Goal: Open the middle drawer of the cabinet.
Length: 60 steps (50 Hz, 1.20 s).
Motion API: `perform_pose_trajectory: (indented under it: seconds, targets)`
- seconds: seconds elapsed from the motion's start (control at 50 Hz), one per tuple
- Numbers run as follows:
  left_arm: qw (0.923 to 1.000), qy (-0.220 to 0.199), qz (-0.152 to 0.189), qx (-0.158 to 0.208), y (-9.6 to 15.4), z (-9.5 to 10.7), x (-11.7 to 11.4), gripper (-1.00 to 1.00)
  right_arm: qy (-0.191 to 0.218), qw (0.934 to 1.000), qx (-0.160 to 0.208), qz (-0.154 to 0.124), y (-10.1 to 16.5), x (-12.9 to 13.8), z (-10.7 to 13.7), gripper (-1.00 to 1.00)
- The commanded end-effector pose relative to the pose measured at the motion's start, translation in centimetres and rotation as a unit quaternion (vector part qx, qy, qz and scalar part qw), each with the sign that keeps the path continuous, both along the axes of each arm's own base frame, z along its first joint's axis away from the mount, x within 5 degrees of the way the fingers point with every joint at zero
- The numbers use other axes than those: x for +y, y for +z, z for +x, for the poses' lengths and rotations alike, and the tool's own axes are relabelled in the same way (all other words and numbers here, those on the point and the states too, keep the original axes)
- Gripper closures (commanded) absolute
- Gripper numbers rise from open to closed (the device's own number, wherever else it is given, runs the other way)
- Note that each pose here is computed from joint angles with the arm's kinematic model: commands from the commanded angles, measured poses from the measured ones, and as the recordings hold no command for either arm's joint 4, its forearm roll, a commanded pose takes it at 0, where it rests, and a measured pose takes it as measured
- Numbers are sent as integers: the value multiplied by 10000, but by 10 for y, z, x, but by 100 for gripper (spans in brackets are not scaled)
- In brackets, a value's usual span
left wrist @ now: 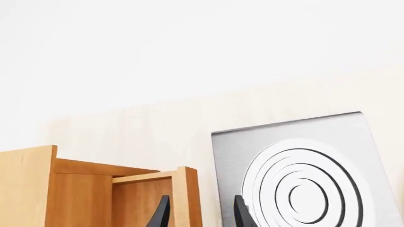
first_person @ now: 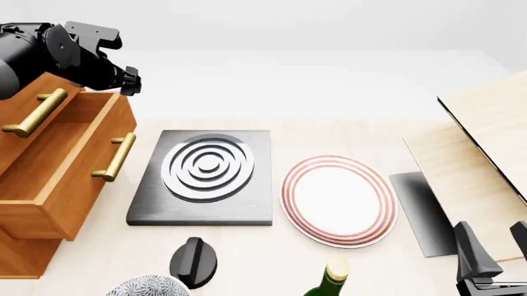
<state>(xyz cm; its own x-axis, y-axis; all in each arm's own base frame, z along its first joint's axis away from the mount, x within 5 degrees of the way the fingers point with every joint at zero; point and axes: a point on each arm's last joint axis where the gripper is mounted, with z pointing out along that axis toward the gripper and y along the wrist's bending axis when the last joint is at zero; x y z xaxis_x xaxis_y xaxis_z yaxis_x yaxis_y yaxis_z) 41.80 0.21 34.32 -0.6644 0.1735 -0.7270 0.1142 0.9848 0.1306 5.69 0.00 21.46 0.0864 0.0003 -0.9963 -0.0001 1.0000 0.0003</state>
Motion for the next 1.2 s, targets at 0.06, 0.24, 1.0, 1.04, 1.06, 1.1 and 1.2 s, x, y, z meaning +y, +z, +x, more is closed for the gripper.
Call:
perform_pose_trajectory:
  seconds: [0.06, 0.24, 1.0, 1.04, 1.06, 1.1, 1.2]
  targets:
    - [10000, 25, 10, 75, -15, 6, 3, -100, 0, 10000, 0, 0, 0, 0, 0, -100]
    - [9998, 87, -5, 168, -23, 8, 7, -100, 0, 10000, 1, 0, 0, 0, 0, -100]
    - [9992, 133, -96, 375, -58, 21, 4, -100, 0, 10000, 1, 1, 0, 0, 0, -100]
    - [9990, 119, -98, 411, -61, 21, 2, -100, 0, 10000, 0, -1, 0, 0, 0, -100]
    - [9990, 105, -93, 434, -64, 21, 1, -100, -1, 10000, 1, 1, 0, 0, 0, -100]
    - [9988, 98, -106, 457, -66, 21, 0, -100, -1, 10000, -1, -1, 0, 0, 0, -100]
    - [9986, 106, -109, 504, -71, 21, 0, -100, 1, 10000, 0, 0, 0, 0, 0, -100]
